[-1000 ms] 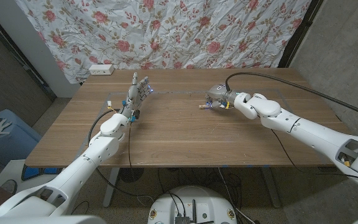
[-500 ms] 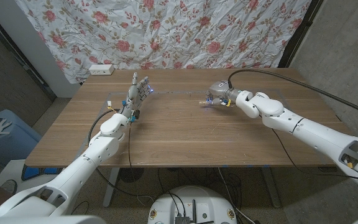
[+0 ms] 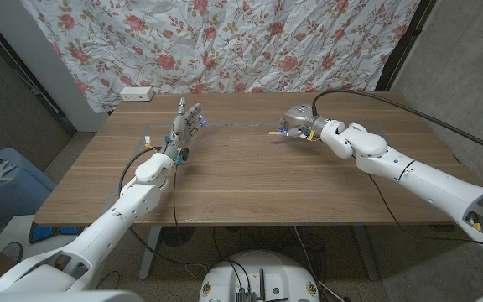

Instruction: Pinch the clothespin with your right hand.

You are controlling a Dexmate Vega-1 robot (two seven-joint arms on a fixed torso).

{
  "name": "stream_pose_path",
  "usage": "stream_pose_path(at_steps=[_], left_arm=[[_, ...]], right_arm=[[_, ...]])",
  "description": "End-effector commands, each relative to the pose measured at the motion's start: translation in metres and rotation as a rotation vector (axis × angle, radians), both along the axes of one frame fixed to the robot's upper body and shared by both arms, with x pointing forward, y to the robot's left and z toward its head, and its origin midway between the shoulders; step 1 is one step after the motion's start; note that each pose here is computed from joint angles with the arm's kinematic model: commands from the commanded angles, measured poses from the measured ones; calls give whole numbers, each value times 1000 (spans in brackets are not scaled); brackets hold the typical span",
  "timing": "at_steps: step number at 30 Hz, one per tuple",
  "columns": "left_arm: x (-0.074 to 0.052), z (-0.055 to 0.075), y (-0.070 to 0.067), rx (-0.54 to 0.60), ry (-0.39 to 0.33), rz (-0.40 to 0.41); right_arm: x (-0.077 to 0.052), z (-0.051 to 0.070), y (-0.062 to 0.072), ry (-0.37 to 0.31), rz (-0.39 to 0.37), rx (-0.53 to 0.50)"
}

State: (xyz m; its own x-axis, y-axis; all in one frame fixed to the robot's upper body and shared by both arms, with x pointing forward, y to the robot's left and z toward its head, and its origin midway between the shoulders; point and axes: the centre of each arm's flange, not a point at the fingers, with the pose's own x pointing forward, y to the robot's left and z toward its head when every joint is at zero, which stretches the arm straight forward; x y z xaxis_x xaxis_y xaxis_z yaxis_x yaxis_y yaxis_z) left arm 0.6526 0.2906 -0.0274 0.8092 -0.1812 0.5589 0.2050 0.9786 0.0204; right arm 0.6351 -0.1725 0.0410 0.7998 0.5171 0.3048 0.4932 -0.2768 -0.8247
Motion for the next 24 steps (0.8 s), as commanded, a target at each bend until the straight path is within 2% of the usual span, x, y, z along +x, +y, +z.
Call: stream_pose_path(at_steps=[1, 24], left_arm=[[0, 0, 0, 0, 0, 0], [0, 0, 0, 0, 0, 0]], right_arm=[[-7, 5, -4, -4, 16, 88], [-3, -4, -15, 47, 77, 309]])
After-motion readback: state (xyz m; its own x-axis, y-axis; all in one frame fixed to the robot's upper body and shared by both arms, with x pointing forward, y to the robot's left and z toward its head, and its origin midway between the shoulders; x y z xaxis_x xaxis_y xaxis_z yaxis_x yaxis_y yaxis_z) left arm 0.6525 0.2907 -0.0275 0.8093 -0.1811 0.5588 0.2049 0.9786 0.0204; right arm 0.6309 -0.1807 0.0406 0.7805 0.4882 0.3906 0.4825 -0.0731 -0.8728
